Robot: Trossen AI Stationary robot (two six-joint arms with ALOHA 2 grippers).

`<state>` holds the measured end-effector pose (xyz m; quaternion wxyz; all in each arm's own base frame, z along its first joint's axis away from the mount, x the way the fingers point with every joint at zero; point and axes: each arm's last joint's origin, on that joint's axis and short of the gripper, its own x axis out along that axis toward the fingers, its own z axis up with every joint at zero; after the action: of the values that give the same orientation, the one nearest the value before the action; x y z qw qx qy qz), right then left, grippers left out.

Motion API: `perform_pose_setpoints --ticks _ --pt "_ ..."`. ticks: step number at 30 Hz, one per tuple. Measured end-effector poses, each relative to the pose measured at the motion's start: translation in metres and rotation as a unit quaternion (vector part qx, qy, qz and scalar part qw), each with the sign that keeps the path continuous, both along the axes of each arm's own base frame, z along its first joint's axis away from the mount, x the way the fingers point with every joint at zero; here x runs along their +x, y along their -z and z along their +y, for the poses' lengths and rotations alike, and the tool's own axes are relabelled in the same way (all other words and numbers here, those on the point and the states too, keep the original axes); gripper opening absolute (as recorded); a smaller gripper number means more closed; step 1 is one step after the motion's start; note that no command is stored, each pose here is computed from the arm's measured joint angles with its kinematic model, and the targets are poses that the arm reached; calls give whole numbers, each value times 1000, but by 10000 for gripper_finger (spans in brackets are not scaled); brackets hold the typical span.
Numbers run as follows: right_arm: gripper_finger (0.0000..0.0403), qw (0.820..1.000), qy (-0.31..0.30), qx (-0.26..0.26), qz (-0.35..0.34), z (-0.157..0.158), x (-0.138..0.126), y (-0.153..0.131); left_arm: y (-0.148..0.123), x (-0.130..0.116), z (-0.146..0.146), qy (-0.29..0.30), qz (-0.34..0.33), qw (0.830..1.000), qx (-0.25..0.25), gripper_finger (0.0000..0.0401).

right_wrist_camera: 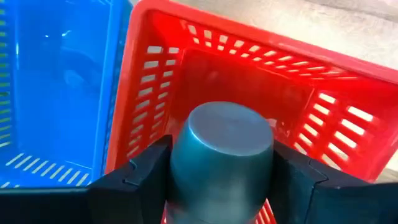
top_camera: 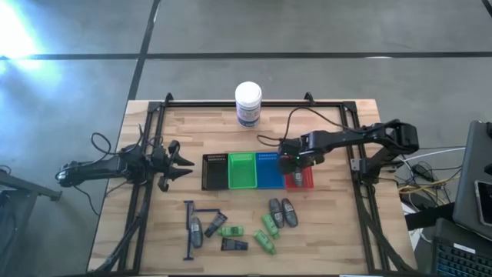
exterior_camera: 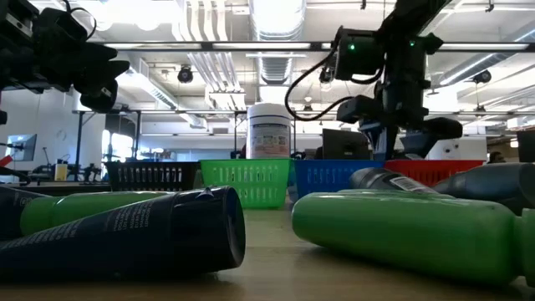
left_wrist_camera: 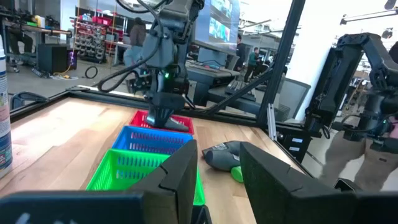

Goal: Pick & Place Travel size toiletries
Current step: Put the black deodorant into the red bin

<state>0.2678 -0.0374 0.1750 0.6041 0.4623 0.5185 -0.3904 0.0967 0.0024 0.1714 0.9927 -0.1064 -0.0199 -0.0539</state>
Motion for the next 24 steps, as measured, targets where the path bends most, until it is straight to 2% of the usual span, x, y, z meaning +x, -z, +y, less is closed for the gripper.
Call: perform_pose_setpoints --ticks 14,19,24 --pt "305 999 -11 -30 -18 3 0 -12 0 0 0 0 0 1000 0 126" --pt "327 998 -30 -37 -33 21 -2 -29 0 0 0 0 0 1000 0 126" --pt "336 998 -43 -33 -42 58 -7 -42 0 0 0 0 0 1000 0 126"
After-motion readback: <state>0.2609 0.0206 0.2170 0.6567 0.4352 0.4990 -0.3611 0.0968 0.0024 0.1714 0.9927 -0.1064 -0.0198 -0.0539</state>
